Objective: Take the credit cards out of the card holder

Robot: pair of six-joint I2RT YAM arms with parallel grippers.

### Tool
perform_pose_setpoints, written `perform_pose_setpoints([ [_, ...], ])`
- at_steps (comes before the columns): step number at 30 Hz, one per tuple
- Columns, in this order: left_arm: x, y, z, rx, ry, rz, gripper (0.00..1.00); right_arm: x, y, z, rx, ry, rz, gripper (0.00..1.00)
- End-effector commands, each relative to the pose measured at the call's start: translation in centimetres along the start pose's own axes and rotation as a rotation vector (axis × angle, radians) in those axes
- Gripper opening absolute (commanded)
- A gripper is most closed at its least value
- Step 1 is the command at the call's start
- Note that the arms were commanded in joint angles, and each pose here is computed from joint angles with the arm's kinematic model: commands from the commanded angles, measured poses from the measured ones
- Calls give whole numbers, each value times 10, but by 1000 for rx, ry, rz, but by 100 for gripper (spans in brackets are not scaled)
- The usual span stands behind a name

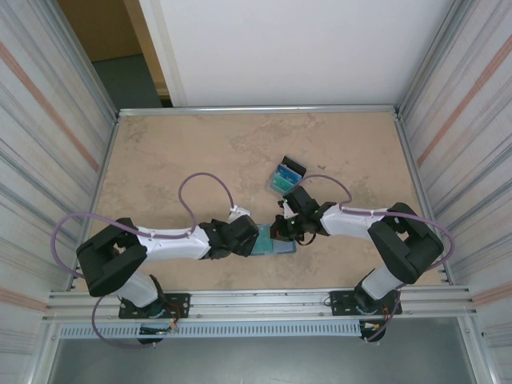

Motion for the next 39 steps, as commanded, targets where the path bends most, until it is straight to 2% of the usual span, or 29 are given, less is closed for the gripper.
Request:
perform_pose_setpoints([
  [1, -2, 0, -3, 18, 19, -4, 99, 0, -5, 5, -76, 0, 3, 0],
  [10, 2, -2, -1, 11, 11, -2, 99, 0, -9, 5, -107, 7, -14, 0],
  [22, 29, -11, 15, -79, -88, 3, 99, 1, -6, 2, -91, 10, -14, 0],
  [39, 18, -13, -2, -36, 8, -37, 99, 1, -6, 3, -81, 15, -21, 0],
])
Point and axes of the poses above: each hand's point on the last joint's axis, 136 mm out from that joint toward the fingers, its own z axis back along the fingers, its own y axis along the line the jaws close on, x = y × z, the point moved 9 cm from there along z, back along the fingers, and after that the axes turned 2 degrees about z, right-handed, at the moved point
